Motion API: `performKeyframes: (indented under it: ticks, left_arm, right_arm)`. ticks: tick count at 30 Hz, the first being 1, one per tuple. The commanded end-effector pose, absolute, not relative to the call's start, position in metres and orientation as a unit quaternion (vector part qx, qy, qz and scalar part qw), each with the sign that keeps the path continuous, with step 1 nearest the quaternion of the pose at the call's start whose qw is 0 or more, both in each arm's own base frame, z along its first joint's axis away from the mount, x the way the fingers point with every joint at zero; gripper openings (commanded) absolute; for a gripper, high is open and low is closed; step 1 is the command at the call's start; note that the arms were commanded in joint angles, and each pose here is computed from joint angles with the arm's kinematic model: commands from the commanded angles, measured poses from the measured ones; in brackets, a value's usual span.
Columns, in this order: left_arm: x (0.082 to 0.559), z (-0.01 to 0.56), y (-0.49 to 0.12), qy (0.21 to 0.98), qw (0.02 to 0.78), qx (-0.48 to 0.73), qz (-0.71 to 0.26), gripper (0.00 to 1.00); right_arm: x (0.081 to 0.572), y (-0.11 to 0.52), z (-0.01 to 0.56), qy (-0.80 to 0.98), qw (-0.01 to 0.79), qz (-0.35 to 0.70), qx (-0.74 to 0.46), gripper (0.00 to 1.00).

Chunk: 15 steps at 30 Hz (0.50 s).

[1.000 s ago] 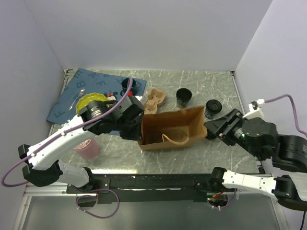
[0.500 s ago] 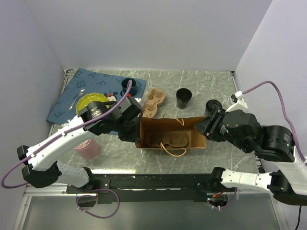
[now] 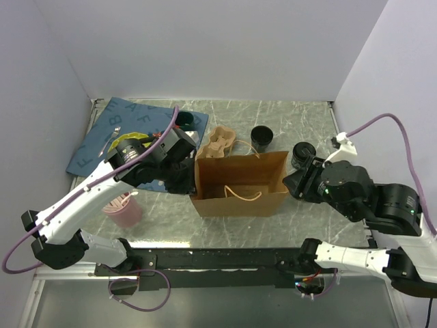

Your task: Pack the takeout coffee

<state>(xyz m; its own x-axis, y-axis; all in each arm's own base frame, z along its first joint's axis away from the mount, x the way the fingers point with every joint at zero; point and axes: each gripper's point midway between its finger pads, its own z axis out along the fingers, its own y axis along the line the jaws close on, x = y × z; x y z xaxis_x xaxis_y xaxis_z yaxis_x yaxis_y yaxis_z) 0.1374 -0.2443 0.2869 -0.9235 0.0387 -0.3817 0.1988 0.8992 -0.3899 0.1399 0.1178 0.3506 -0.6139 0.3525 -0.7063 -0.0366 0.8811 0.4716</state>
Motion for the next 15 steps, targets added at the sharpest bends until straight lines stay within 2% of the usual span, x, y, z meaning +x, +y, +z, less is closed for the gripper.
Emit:
performKeyframes:
  ticks: [1, 10, 12, 13, 14, 15]
  left_arm:
    - [0.136, 0.302, -0.245, 0.951, 0.188, 0.068, -0.236, 0.09]
    - [0.138, 0.298, -0.246, 0.951, 0.188, 0.069, -0.237, 0.11]
    - [0.138, 0.296, -0.246, 0.951, 0.189, 0.069, -0.234, 0.13]
    - [0.14, 0.295, -0.245, 0.952, 0.19, 0.067, -0.231, 0.15]
    - [0.14, 0.294, -0.246, 0.952, 0.191, 0.069, -0.23, 0.15]
    - [0.141, 0.295, -0.245, 0.952, 0.191, 0.068, -0.229, 0.17]
  right_arm:
    - [0.115, 0.084, 0.291, 0.926, 0.36, 0.108, 0.041, 0.54]
    - [0.132, 0.088, 0.292, 0.923, 0.374, 0.07, 0.06, 0.51]
    - [0.135, 0.09, 0.288, 0.928, 0.364, 0.057, 0.059, 0.45]
    - [0.134, 0.091, 0.283, 0.931, 0.356, 0.052, 0.059, 0.38]
    - [0.132, 0.092, 0.28, 0.934, 0.348, 0.053, 0.059, 0.22]
    - [0.132, 0.092, 0.278, 0.935, 0.345, 0.053, 0.063, 0.14]
